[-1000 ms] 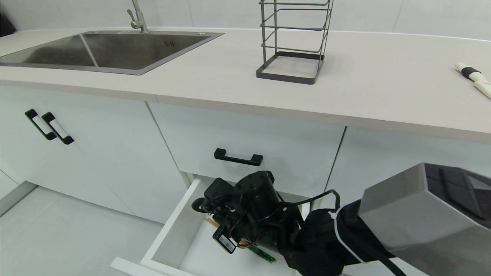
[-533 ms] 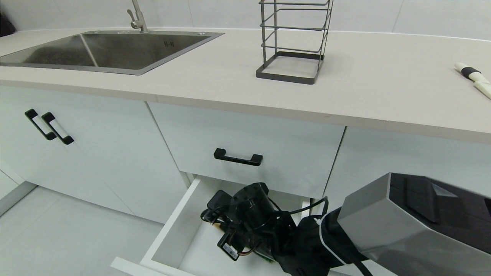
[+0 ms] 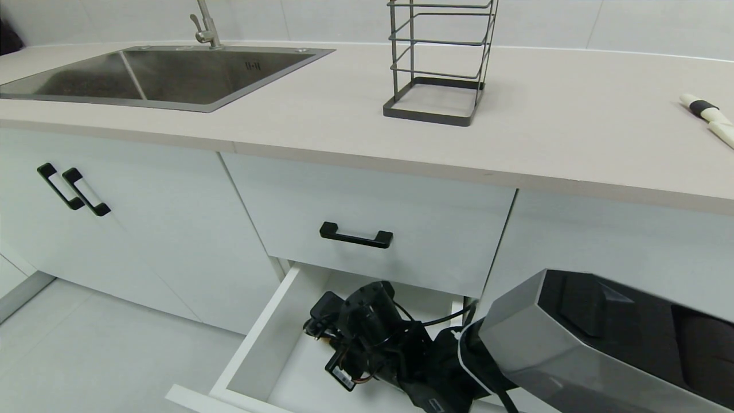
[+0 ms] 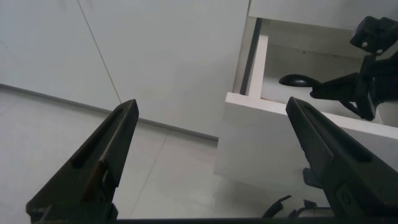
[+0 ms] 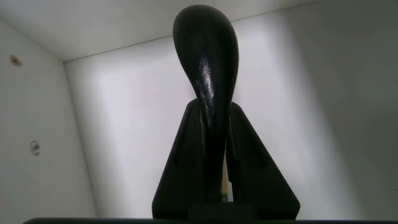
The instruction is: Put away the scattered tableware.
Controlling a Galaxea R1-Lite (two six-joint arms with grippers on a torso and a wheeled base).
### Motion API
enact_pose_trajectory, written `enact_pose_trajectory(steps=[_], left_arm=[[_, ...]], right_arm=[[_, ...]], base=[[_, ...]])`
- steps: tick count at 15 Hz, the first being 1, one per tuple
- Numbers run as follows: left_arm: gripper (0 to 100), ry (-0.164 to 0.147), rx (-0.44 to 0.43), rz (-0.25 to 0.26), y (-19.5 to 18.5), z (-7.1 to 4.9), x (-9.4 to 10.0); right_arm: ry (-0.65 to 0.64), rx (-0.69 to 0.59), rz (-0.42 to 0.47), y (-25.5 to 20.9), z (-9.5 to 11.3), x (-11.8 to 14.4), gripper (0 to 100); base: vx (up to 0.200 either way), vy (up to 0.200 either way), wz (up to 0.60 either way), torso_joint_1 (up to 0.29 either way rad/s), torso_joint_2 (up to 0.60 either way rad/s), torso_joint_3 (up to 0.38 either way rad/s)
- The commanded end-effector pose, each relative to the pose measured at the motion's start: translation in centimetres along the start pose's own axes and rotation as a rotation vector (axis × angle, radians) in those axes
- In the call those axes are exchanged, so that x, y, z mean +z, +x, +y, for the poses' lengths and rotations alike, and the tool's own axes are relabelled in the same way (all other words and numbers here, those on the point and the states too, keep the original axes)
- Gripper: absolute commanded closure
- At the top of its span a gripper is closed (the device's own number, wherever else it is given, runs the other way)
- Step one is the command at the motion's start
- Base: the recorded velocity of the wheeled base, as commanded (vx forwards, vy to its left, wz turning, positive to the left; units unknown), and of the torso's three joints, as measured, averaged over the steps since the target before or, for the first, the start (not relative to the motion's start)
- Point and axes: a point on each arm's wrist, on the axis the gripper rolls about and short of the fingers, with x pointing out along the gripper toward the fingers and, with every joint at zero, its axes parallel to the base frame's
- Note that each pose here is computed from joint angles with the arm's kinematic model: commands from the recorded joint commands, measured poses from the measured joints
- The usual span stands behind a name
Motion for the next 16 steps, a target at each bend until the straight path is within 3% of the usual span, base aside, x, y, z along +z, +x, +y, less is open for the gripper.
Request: enact_pose_trajectory(steps=[1, 16], left_arm=[[0, -0.001, 0.001, 0.000, 0.0, 0.0, 0.0], [0, -0.001, 0.001, 0.000, 0.0, 0.0, 0.0]], right_arm=[[0.011, -0.006, 0.021, 1.3, -0.1, -1.0, 100], [0.046, -0.034, 0.104, 4.8, 0.8, -3.3, 100]], base=[[0.000, 0.000, 0.00, 0.000, 0.00, 0.000], [0.000, 0.000, 0.00, 0.000, 0.00, 0.000]])
